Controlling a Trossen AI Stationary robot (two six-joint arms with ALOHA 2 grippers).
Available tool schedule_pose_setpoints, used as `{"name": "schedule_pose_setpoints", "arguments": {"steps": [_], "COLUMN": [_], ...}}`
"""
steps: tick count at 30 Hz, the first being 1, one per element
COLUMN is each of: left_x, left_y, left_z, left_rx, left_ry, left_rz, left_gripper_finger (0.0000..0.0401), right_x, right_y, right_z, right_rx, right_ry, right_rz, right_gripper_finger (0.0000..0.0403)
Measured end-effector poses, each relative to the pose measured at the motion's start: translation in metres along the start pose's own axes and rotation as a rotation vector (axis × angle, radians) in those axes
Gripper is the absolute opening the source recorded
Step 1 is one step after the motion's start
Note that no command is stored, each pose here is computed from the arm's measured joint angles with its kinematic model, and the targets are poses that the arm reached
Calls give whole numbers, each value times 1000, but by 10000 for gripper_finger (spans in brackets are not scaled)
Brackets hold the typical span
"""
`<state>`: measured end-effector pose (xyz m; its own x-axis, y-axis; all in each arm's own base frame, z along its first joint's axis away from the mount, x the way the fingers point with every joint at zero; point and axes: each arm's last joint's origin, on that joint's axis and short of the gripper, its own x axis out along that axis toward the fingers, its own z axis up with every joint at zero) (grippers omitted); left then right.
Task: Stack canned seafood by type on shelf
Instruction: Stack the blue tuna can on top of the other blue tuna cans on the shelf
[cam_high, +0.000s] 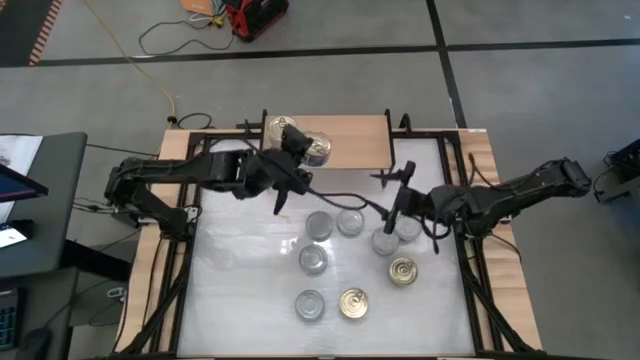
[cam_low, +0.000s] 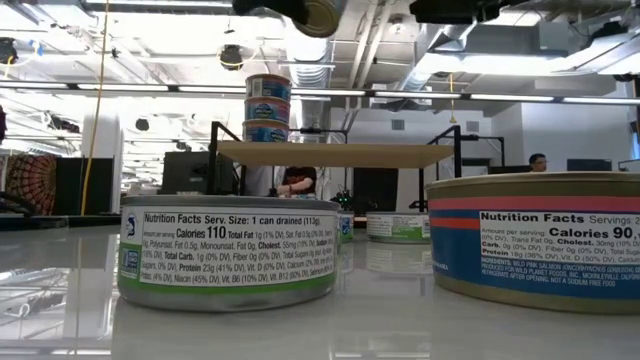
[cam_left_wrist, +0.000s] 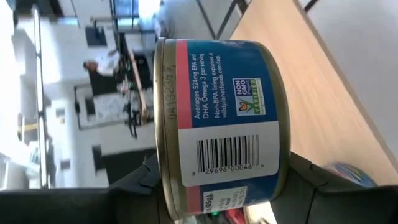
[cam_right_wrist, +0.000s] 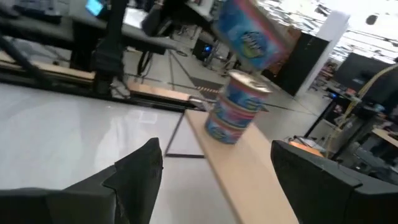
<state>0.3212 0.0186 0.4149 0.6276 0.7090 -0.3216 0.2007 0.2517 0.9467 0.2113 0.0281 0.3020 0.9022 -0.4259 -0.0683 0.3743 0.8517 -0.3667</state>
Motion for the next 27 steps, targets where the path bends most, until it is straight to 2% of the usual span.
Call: {"name": "schedule_pose_setpoints", "arguments": {"steps": [4,8,15,21,27], "left_x": [14,21,22,13,0], "left_y": [2,6,15,16,-2], "left_z": [-7,-16,-47,-64,-80], "left_rx": [33,15,-95,-155,-153], "left_ry": [-12,17,58,88,122], "left_rz": [-16,-11,-35,-19,16], "left_gripper_finger": [177,177,177,177,177], "right_x": [-2,-2,1,2,2], "right_y": [-11,-15,-18,-21,-25], "right_z": [-5,-13,-19,-14,-2], "right_rx": [10,25,19,-53,-99], "right_ry": [49,114,161,126,19], "right_rz": [-26,-38,-54,-63,-101], "right_gripper_finger": [330,330,330,330,330]}}
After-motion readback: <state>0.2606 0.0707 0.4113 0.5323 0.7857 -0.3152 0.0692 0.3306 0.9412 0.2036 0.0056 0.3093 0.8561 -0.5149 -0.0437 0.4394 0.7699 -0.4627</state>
